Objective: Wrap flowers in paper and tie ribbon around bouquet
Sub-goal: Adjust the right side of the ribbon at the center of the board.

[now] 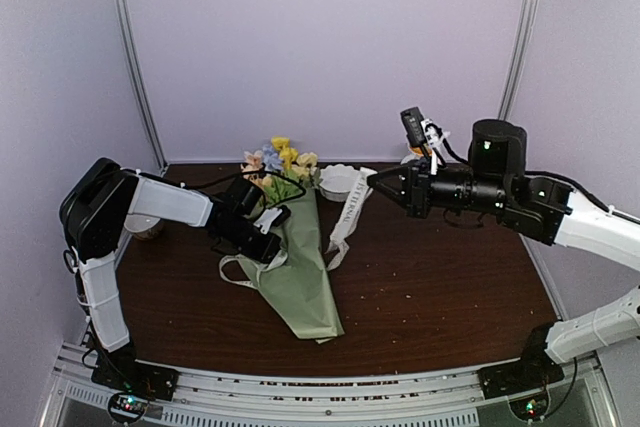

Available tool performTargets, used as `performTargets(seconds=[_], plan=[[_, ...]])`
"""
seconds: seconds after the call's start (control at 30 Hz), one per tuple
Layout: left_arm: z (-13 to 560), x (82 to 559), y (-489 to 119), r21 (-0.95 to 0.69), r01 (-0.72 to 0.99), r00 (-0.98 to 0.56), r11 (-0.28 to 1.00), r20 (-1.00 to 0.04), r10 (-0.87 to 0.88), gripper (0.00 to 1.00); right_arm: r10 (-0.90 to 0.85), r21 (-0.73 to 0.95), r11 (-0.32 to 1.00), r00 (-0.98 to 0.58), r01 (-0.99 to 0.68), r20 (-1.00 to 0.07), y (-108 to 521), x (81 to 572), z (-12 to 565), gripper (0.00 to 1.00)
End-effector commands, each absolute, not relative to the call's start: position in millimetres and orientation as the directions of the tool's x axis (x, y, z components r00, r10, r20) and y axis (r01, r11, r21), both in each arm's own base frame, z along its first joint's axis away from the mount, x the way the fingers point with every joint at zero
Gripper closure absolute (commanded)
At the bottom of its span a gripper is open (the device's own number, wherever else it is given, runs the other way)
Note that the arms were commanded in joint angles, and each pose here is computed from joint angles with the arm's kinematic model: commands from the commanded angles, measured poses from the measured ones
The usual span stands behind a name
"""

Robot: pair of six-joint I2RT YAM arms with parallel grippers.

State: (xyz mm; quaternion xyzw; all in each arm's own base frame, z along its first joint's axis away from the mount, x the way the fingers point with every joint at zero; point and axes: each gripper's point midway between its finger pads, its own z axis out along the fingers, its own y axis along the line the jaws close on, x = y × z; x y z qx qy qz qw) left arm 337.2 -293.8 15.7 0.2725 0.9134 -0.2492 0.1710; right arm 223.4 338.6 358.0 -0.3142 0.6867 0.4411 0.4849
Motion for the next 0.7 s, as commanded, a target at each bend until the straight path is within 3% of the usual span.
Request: performTargets(seconds=[0.0,0.17,0.23,0.27,0.4,0.53,0.67], plan=[[-44.5,317.8,-243.1,-0.255,0.502,-0.860,0.826,-0.254,0.444,1.00,0.095,0.408,0.745,-0.521,-0.528,-0.848,259.4,278.0,278.8,1.00],[-44.0,318.7,-242.2,-0.253,0.500,-0.860,0.828,-0.253,0.443,1.00,0.202,0.413,0.898,-0.691,-0.152,-0.694,189.1,279.2,167.1,0.99],[-44.3,318.4,-241.3,-0.249,0.500,-0.860,0.829,-0.251,0.443,1.00,0.262,0.337,0.941,-0.716,0.040,-0.647,149.7,270.3,132.0,0.90],[-44.0,318.8,-241.5,-0.249,0.501,-0.860,0.829,-0.252,0.444,1.00,0.301,0.283,0.947,-0.722,0.151,-0.623,125.4,263.7,116.0,0.85],[-43.6,319.3,-241.9,-0.249,0.502,-0.859,0.828,-0.253,0.445,1.00,0.483,0.163,0.864,-0.691,0.476,-0.538,40.4,239.2,74.3,0.81],[-43.5,319.4,-242.2,-0.251,0.502,-0.859,0.828,-0.253,0.445,1.00,0.487,0.339,0.873,-0.635,0.349,-0.600,58.5,267.6,105.8,0.65],[-43.4,319.6,-242.4,-0.252,0.502,-0.859,0.828,-0.253,0.444,1.00,0.224,0.310,0.951,-0.699,0.003,-0.679,122.6,292.8,152.8,0.56]])
